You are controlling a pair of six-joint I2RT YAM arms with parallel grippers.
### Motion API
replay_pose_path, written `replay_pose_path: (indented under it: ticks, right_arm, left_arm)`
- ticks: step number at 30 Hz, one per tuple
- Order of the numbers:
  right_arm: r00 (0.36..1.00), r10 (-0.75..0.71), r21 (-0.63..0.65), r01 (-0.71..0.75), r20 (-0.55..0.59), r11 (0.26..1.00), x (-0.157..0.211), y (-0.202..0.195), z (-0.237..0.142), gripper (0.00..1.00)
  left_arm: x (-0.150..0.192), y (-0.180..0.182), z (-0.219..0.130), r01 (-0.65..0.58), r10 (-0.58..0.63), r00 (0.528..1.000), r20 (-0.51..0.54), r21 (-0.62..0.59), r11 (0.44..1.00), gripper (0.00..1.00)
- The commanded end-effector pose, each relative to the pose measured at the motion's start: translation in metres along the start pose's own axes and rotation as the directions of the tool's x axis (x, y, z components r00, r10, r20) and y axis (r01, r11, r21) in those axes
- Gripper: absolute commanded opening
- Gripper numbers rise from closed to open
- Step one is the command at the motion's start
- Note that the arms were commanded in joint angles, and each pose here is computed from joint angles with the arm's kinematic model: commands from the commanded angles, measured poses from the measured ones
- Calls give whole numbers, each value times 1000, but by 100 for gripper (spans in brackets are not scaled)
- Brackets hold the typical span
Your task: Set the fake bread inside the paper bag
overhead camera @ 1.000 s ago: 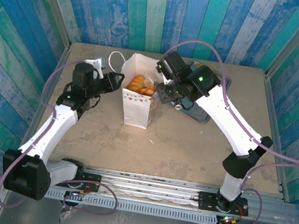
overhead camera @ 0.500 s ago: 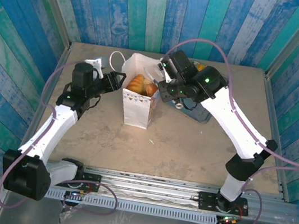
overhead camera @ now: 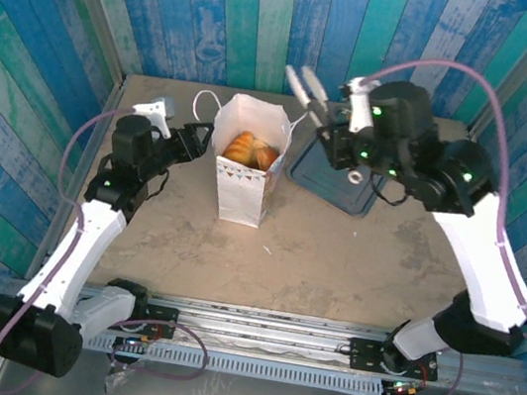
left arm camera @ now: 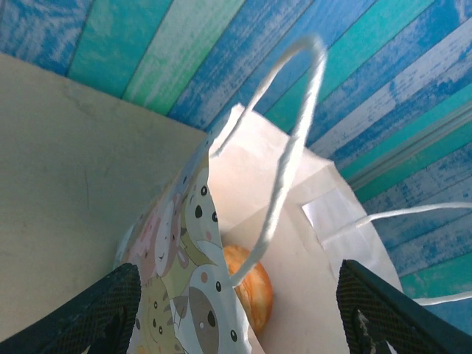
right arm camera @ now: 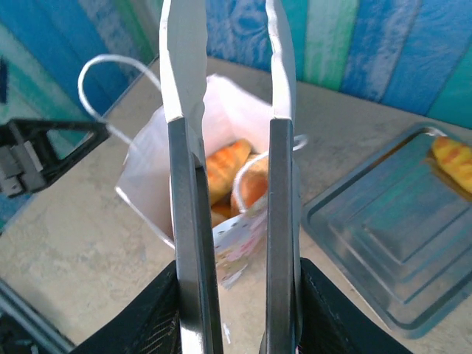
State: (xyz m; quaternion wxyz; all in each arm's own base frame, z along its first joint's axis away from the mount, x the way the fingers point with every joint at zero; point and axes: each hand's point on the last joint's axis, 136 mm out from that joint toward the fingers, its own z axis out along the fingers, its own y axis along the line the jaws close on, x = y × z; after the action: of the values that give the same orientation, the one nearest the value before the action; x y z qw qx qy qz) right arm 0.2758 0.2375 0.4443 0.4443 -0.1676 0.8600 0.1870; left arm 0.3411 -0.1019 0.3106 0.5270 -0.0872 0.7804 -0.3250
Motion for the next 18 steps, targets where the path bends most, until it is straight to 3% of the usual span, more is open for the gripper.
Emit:
replay_pose_path:
  ticks: [1, 8, 18]
  right_arm:
    - [997, 71, 85, -74, 36, 994, 2, -36, -13, 39]
    - [986, 166, 253, -156, -20, 955, 42, -110, -8, 39]
    - [948, 272, 368, -196, -167, 909, 117, -190, 54, 40]
  left_arm:
    - [-16, 2, -25, -45, 51, 993, 108, -54, 998, 74]
    - [-18, 10, -41, -74, 90, 981, 175, -96, 993, 98]
    - [-18, 8, -41, -95, 110, 979, 169, -93, 991, 94]
